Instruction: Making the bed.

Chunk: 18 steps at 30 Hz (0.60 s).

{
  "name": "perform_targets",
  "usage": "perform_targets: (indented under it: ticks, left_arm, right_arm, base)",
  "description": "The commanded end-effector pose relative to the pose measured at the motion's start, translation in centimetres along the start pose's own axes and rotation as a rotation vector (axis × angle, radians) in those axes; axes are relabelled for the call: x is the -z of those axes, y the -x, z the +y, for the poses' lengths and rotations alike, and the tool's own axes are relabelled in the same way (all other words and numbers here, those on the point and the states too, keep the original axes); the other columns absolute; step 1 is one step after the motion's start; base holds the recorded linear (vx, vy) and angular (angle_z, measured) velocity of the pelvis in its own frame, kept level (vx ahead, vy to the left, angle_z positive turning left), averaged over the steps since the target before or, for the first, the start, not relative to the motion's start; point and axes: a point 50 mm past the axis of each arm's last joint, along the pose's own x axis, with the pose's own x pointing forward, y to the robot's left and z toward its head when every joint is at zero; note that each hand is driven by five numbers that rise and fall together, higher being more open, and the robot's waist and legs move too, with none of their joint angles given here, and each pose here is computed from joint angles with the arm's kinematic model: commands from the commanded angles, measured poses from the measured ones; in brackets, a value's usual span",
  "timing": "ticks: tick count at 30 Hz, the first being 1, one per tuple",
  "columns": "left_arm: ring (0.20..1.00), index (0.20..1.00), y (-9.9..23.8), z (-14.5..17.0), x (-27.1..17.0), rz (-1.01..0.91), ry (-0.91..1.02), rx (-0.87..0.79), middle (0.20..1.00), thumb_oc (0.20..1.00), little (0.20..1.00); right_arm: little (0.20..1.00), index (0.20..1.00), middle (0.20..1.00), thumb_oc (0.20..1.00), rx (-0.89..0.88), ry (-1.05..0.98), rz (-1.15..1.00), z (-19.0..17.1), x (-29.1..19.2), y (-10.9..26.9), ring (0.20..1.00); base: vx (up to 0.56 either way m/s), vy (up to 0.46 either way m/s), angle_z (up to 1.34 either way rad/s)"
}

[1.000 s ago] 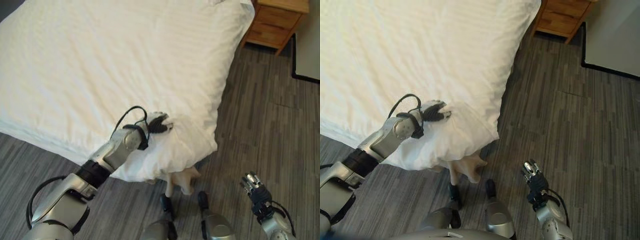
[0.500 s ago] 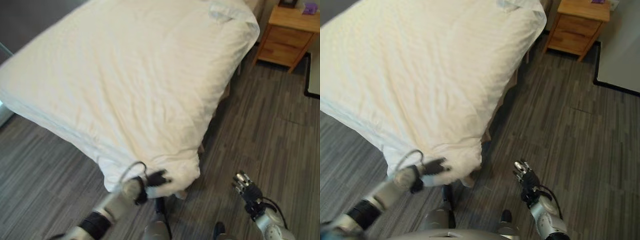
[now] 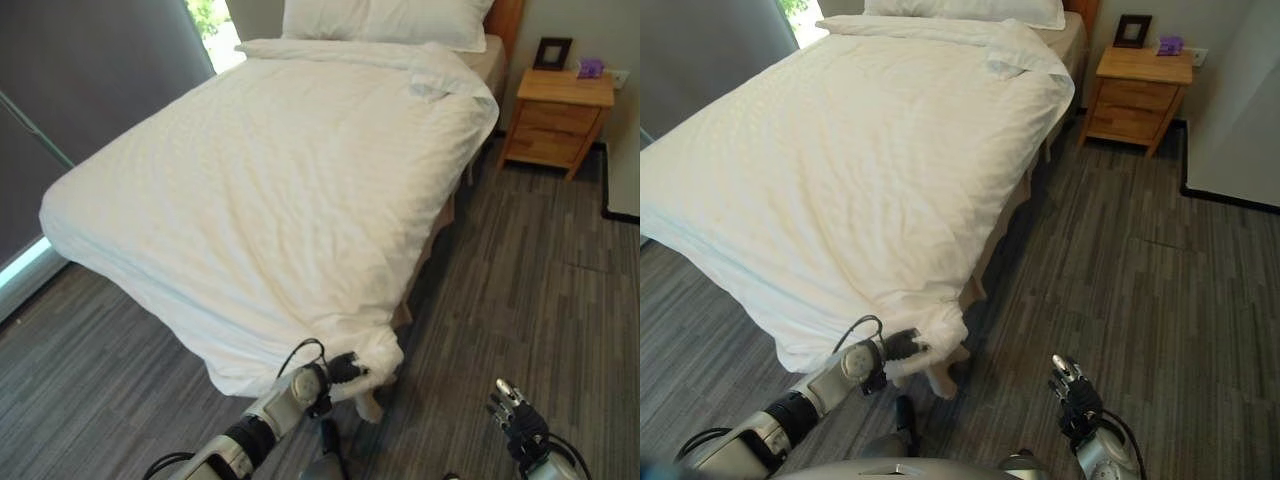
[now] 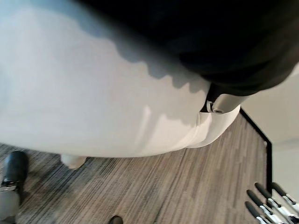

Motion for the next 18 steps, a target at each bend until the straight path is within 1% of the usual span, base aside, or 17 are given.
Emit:
perform_targets:
  ticks: [1, 3, 4, 6, 11, 13, 14, 15, 16, 17, 18]
  left_arm:
    - [0.200, 0.200, -1.9, -1.4, -3.3, -0.057, -0.053, 0.029, 0.200, 0.200, 0.200]
    - [0.200, 0.200, -1.9, -1.4, -3.3, -0.058, -0.053, 0.028, 0.200, 0.200, 0.200]
    - [0.200, 0.200, -2.5, -2.0, -2.6, 0.025, -0.059, 0.009, 0.200, 0.200, 0.200]
    - [0.200, 0.200, -2.8, -2.4, -2.5, 0.050, -0.032, -0.005, 0.200, 0.200, 0.200]
    - [0.200, 0.200, -2.9, -2.9, -2.3, 0.072, -0.028, 0.000, 0.200, 0.200, 0.200]
    - [0.200, 0.200, -2.8, -4.1, -1.7, 0.088, -0.029, 0.041, 0.200, 0.200, 0.200]
    - [0.200, 0.200, -2.8, -4.2, -1.7, 0.088, -0.029, 0.042, 0.200, 0.200, 0.200]
    - [0.228, 0.228, -2.7, -4.4, -1.6, 0.091, -0.019, 0.043, 0.228, 0.228, 0.228]
    - [1.000, 1.000, -2.7, -4.3, -1.6, 0.091, 0.014, 0.032, 1.000, 1.000, 1.000]
    - [1.000, 1.000, -2.6, -4.5, -1.3, 0.095, 0.080, 0.030, 1.000, 1.000, 1.000]
    - [1.000, 1.000, -2.6, -4.4, -1.4, 0.087, 0.084, 0.026, 1.000, 1.000, 1.000]
  right_arm:
    - [1.000, 1.000, 1.000, 1.000, -0.084, -0.034, -0.104, 2.0, -2.3, -0.5, 1.000]
    - [1.000, 1.000, 1.000, 1.000, -0.084, -0.034, -0.105, 2.0, -2.3, -0.5, 1.000]
    - [1.000, 1.000, 1.000, 1.000, -0.086, -0.049, -0.090, 2.3, -1.7, -0.5, 1.000]
    - [1.000, 1.000, 1.000, 1.000, -0.096, -0.057, -0.087, 2.8, -1.5, -0.6, 1.000]
    - [1.000, 1.000, 1.000, 1.000, -0.117, -0.038, -0.043, 3.3, -0.6, -0.7, 1.000]
    - [1.000, 1.000, 1.000, 1.000, -0.152, -0.025, -0.018, 4.0, 0.1, -0.6, 1.000]
    - [1.000, 1.000, 1.000, 1.000, -0.151, -0.025, -0.018, 4.0, 0.1, -0.5, 1.000]
    - [1.000, 1.000, 1.000, 1.000, -0.153, -0.018, -0.015, 4.0, 0.1, -0.5, 1.000]
    - [1.000, 1.000, 1.000, 1.000, -0.150, -0.011, -0.010, 3.9, 0.3, -0.4, 1.000]
    - [1.000, 1.000, 1.000, 1.000, -0.135, -0.011, -0.011, 3.6, 0.3, -0.3, 1.000]
    - [1.000, 1.000, 1.000, 1.000, -0.123, -0.013, -0.008, 3.3, 0.4, -0.3, 1.000]
  base:
    - [0.00, 0.008, -0.09]
    - [0.02, 0.034, 0.09]
    - [0.04, 0.047, 0.16]
    - [0.03, 0.052, 0.02]
    - [0.02, 0.033, -0.06]
    - [0.03, 0.048, -0.12]
    - [0.02, 0.028, -0.12]
    - [0.01, 0.010, -0.11]
    - [0.01, 0.018, -0.12]
    - [0.01, 0.017, -0.11]
    - [0.01, 0.015, -0.10]
